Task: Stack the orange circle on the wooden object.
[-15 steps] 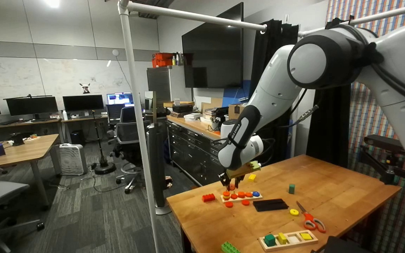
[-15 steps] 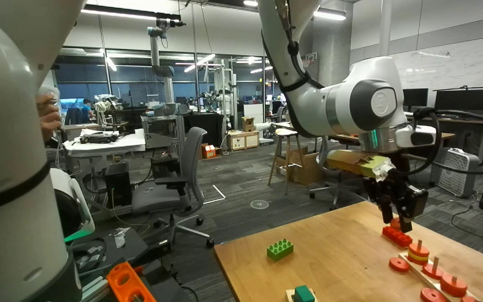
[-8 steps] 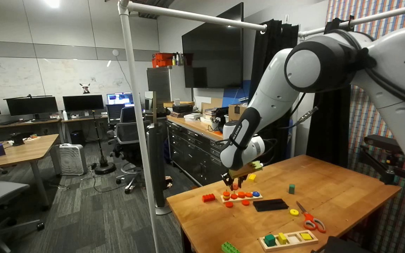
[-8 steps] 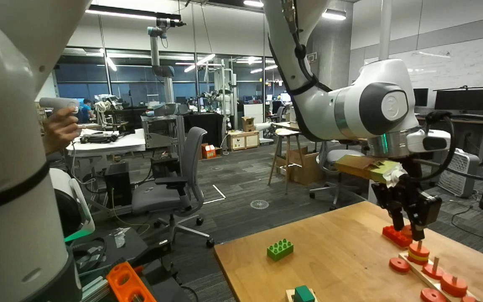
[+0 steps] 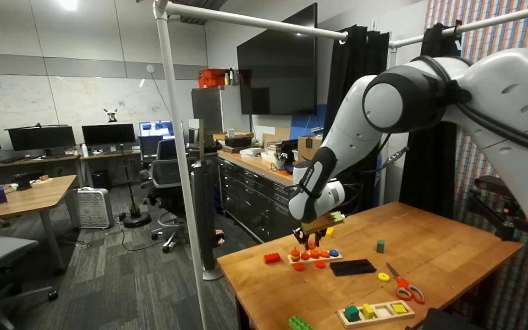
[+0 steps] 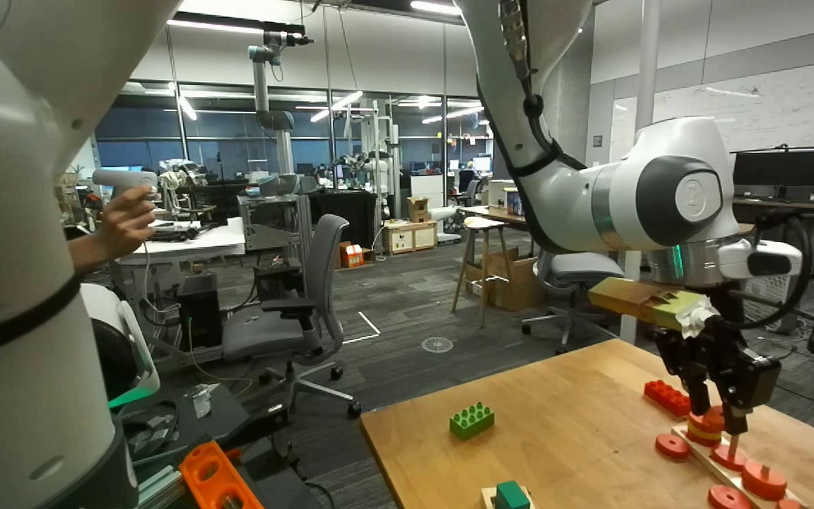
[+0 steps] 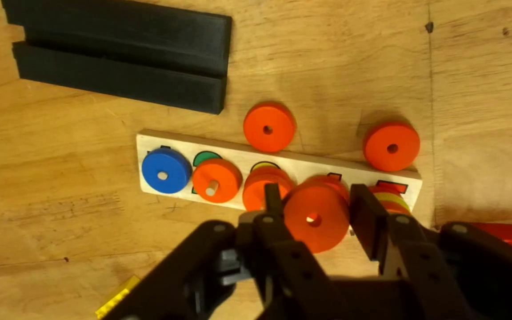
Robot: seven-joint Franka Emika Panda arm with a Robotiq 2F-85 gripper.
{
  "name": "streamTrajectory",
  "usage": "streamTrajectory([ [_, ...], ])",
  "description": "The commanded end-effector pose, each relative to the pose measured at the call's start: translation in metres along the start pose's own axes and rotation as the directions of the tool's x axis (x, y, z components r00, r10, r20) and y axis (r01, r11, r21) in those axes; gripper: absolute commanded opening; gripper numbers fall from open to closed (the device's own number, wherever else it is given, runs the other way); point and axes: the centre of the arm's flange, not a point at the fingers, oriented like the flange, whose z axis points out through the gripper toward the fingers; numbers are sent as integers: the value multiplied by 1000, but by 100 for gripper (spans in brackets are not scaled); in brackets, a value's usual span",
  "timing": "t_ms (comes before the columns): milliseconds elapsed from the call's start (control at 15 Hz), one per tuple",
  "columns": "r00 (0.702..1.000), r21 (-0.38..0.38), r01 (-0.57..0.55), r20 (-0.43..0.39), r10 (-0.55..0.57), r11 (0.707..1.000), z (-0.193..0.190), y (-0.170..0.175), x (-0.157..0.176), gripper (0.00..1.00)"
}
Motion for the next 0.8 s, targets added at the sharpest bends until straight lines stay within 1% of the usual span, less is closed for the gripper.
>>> streamTrajectory([
  [0, 1000, 5, -15, 13, 15, 1000, 4, -4, 26, 18],
  [267, 999, 21, -22, 34, 21, 1000, 10, -7, 38, 18],
  [733, 997, 35, -47, 68, 44, 998, 27, -7, 50, 18],
])
